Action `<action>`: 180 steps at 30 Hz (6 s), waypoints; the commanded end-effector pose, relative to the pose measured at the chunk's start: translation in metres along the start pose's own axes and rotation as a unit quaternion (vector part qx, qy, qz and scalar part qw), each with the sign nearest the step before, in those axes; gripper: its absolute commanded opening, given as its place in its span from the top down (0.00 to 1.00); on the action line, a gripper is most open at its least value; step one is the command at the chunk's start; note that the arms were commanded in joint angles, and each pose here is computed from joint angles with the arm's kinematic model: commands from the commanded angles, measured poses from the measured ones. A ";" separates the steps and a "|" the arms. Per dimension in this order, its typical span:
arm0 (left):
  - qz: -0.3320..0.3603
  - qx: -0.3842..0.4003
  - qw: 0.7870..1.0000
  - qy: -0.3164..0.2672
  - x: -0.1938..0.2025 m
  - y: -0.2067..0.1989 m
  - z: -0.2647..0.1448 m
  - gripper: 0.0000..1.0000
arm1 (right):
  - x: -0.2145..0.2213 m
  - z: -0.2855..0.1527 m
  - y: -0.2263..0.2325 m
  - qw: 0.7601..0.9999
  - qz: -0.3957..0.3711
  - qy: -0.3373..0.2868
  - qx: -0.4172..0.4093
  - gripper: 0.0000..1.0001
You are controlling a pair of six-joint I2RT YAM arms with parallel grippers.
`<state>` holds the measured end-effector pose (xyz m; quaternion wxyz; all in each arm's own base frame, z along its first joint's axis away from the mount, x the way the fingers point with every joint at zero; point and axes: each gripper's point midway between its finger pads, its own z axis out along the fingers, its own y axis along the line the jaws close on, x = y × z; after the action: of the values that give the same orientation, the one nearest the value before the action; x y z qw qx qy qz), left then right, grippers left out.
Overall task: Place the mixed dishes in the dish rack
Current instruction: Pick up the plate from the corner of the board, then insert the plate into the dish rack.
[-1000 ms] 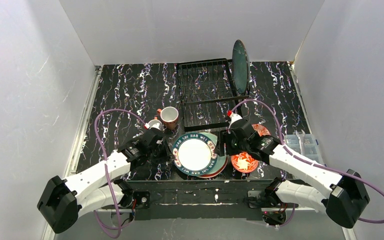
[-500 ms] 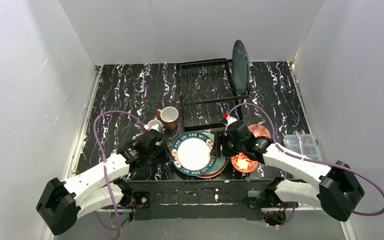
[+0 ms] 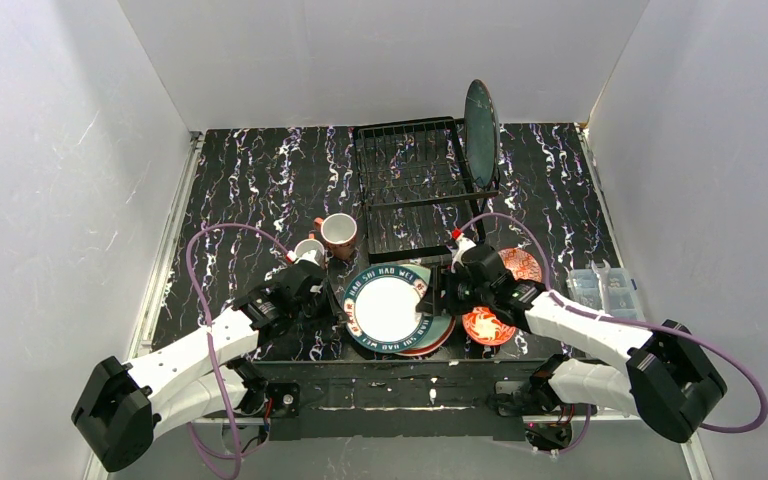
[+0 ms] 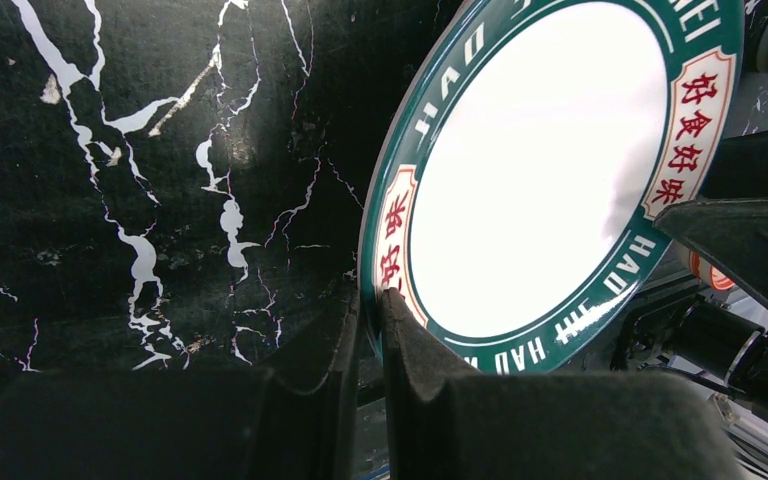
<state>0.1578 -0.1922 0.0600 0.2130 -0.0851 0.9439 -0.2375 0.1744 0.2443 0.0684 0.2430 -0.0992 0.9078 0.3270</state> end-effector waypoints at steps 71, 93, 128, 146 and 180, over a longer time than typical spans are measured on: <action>0.070 -0.020 0.997 0.007 -0.009 -0.001 -0.034 0.42 | -0.057 -0.050 0.065 0.978 0.021 -0.129 -0.160 0.99; 0.182 -0.005 0.981 -0.066 -0.058 -0.031 -0.105 0.02 | -0.083 -0.099 0.084 0.980 -0.063 -0.140 -0.124 0.99; 0.263 -0.052 0.952 -0.146 -0.079 0.002 -0.138 0.02 | -0.215 -0.228 0.127 0.944 -0.165 -0.284 0.020 0.99; 0.263 -0.085 0.949 -0.149 -0.079 0.017 -0.127 0.02 | -0.292 -0.260 0.143 0.910 -0.159 -0.374 0.083 0.99; 0.264 -0.099 0.948 -0.147 -0.081 0.021 -0.126 0.02 | -0.320 -0.287 0.185 0.768 -0.231 -0.448 0.395 0.99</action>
<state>0.1715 -0.1071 0.1806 0.3900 0.1146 0.9103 -0.0782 0.2831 0.2419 0.4779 0.6751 -0.1406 0.7207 -0.0710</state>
